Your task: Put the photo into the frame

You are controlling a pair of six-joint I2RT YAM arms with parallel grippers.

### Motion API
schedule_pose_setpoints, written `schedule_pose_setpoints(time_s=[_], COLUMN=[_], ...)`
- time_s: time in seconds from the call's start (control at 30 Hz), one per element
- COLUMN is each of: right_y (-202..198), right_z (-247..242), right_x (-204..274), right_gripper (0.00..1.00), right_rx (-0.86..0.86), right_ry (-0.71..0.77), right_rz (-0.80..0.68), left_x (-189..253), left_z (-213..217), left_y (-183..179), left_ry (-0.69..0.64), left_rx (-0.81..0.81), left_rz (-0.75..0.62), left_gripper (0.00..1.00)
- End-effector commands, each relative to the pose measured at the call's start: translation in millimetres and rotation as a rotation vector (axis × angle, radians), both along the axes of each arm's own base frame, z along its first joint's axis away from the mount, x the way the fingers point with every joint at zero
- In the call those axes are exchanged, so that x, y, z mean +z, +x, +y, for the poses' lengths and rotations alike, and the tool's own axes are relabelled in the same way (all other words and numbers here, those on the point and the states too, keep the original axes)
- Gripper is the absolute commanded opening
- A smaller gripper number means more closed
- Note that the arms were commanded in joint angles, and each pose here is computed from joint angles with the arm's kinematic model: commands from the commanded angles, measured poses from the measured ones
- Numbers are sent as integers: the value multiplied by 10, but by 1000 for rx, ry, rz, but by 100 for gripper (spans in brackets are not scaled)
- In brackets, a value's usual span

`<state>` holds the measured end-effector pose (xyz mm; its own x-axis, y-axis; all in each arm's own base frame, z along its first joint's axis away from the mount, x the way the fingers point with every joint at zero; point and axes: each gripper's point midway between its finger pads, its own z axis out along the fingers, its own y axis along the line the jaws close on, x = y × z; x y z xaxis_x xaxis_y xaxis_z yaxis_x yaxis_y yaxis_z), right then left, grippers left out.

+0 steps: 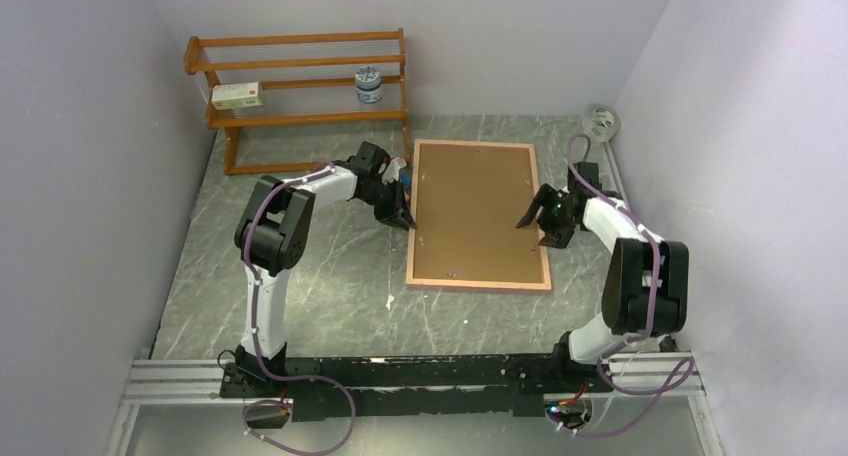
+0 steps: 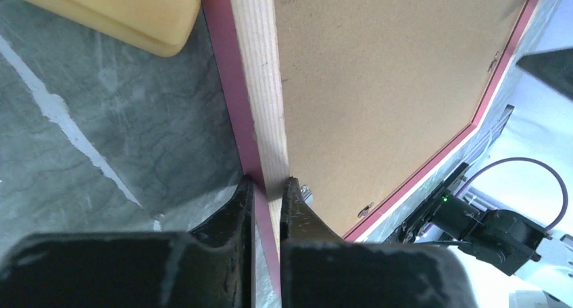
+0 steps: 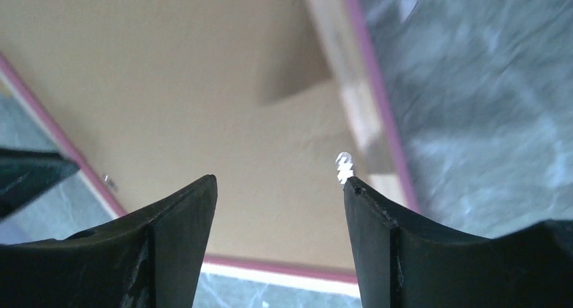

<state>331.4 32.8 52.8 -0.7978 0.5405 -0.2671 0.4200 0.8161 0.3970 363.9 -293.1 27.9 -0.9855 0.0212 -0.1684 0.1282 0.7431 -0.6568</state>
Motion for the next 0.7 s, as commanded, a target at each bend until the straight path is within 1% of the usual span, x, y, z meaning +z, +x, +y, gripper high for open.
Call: schedule_pose_setpoints(time_s=[0.0,0.13,0.23,0.33,0.4,0.5,0.6,0.67], right_y=[-177,-455,-578,-582,-536,-425,-295,-184], right_z=[249,332,267,176,97,-86,-320,-473], right_x=[197,151,165,327,449,515,492,491], right_gripper=[71,69,69,71,74,80,88,92], right_rx=[-1,-2,-21,-20,-21,-57,-117,-174], right_ry=[106,120,72,15,-33,-127,-236,-291], right_rz=[-50,-26,-25,-67,-94,-119,-115,-109], left_x=[-297,-353,-404,-407,-356,-203,-45,66], left_z=[-71,-38,78,179,214,187,115,53], left_y=[-311,-483,-601,-703,-719,-647,-551,-499], left_ry=[112,175,248,275,283,270,237,198], left_rx=[-58,-58,-44,-33,-32,-44,-54,-56], left_rz=[38,44,48,52,38,-7,-46,-60], left_gripper=[4,3,2,4,10,22,35,40])
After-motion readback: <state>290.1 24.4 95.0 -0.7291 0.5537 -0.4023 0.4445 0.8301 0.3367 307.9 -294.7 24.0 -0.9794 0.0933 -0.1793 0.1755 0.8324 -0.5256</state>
